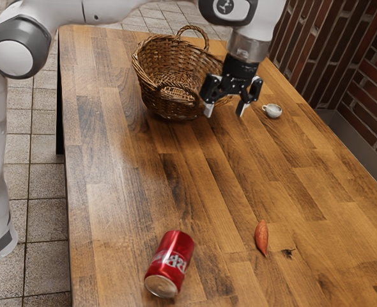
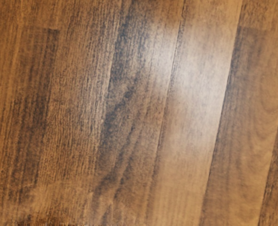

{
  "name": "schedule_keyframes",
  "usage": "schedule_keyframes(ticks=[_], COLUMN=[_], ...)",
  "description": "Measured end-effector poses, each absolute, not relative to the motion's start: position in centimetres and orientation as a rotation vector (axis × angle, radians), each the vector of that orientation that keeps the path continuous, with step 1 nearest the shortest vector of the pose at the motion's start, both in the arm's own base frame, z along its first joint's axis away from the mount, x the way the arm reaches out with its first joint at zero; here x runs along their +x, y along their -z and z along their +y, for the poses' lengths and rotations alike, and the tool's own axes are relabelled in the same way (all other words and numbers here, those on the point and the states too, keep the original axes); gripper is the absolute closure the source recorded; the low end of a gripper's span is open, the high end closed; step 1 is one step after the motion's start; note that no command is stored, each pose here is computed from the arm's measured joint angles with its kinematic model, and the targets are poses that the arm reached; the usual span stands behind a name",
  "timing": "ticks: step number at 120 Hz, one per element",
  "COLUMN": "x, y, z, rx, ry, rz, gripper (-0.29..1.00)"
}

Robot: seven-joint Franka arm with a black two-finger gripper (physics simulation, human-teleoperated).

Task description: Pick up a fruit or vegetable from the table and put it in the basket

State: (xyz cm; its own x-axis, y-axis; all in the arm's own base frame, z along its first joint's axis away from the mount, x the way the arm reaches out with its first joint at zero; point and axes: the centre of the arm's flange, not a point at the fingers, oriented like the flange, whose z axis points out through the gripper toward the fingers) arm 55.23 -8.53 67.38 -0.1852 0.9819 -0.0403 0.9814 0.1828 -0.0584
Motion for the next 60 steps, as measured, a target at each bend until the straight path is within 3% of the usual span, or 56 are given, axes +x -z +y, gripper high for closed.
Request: schedule_keyframes(ticks=[30, 46, 60], x=[54.0, 57.7, 58.4], y=[-68.3, -61.5, -58.4], z=[-12.0, -15.9, -20.8], rx=[-1.855, -1.841, -1.979], ry=[-0.103, -0.175, -0.059], rz=[-2.532, -2.451, -2.305], gripper=[0.00, 0.00, 0.00])
